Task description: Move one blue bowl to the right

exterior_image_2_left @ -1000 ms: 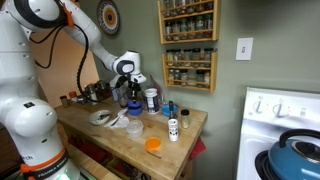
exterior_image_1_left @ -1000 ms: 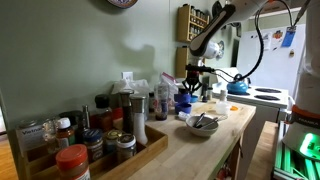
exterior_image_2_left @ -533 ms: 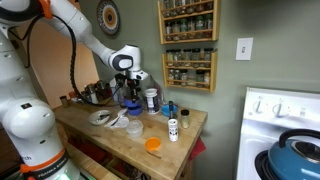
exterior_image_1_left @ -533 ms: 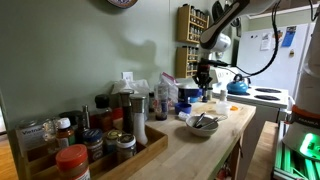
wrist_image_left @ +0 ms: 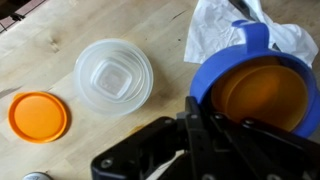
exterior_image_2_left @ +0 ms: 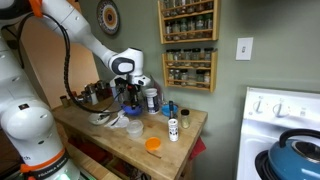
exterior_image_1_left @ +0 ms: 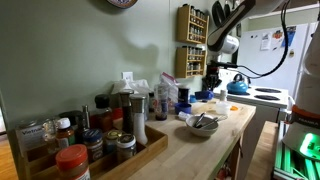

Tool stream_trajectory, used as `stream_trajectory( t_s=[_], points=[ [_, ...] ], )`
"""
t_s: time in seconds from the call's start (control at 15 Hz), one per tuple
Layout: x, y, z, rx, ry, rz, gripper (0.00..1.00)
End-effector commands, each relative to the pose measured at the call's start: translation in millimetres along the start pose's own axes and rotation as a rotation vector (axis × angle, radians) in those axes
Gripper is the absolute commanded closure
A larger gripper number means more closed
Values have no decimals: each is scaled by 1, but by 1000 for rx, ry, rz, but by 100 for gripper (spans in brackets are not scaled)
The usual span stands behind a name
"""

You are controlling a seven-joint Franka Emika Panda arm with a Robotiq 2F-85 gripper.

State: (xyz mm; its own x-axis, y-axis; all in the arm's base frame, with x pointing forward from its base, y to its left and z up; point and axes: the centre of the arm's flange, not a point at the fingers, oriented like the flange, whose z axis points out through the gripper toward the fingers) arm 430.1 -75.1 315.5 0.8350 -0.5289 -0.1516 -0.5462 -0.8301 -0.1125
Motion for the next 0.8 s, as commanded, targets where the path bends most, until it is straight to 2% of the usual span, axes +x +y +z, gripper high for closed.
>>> stream_trajectory(
  t_s=[0.0, 0.27, 0.4, 0.6, 0.73],
  points=[
    [9, 6, 5, -16, 40, 59, 99],
    [19, 17, 15, -60, 29, 125, 99],
    [24, 19, 22, -55, 40, 152, 99],
    [35, 19, 34, -8, 113, 204, 99],
    [43, 20, 39, -9, 156, 230, 99]
  ],
)
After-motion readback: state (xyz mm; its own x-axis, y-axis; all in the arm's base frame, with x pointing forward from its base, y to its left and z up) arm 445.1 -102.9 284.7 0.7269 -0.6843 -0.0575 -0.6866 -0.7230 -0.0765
